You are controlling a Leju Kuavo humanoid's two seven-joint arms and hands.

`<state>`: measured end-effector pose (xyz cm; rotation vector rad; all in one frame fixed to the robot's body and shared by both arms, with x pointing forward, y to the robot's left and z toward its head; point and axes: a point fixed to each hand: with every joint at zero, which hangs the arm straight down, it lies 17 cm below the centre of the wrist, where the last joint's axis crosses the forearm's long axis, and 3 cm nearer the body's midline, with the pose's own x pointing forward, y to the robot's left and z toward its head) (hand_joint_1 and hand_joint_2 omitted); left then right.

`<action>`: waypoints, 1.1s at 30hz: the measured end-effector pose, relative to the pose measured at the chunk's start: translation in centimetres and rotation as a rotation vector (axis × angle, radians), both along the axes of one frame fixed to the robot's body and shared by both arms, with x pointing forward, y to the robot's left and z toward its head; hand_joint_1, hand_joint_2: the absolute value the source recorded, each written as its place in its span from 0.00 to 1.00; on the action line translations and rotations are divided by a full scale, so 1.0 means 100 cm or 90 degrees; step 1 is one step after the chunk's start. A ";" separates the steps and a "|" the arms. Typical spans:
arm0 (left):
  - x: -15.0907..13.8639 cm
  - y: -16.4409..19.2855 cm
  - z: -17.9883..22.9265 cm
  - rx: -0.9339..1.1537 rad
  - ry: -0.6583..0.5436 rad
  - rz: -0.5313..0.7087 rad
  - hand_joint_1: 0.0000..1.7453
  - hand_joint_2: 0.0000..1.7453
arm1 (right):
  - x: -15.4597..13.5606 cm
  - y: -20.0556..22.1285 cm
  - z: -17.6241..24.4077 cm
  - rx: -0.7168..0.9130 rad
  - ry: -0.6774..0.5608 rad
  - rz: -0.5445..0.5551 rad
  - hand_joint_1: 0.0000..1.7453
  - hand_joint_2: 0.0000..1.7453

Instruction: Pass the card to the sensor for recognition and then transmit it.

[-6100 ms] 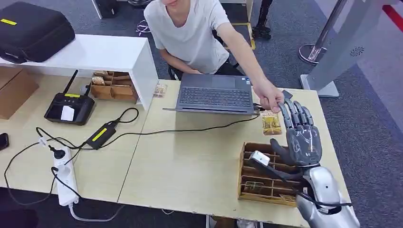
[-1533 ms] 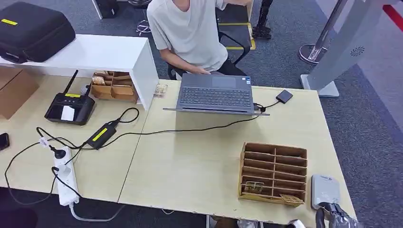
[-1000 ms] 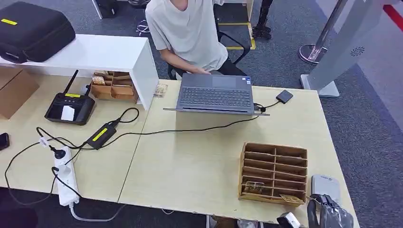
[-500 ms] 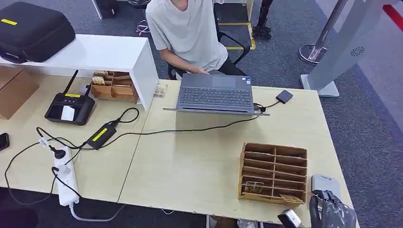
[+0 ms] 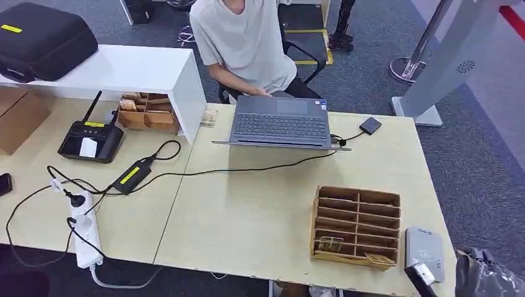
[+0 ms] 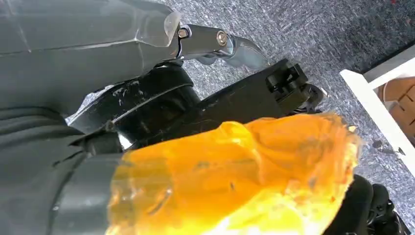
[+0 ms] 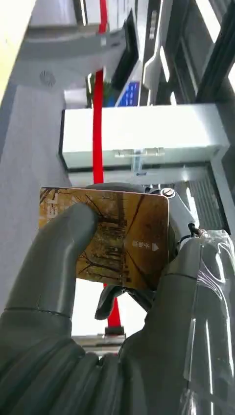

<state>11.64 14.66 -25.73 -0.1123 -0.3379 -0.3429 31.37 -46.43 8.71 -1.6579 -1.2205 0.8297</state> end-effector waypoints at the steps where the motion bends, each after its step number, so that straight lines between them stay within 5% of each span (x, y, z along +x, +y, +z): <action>1: 0.000 0.000 0.000 0.000 0.000 0.000 0.00 0.00 | -0.001 -0.002 -0.001 0.001 0.002 -0.004 1.00 1.00; 8: 0.000 0.000 0.000 0.000 0.001 0.002 0.00 0.00 | -0.006 -0.017 -0.016 0.016 0.025 -0.041 1.00 1.00; 33: 0.001 -0.001 0.000 0.000 0.007 0.002 0.00 0.00 | 0.001 0.001 -0.033 0.052 0.031 -0.008 1.00 1.00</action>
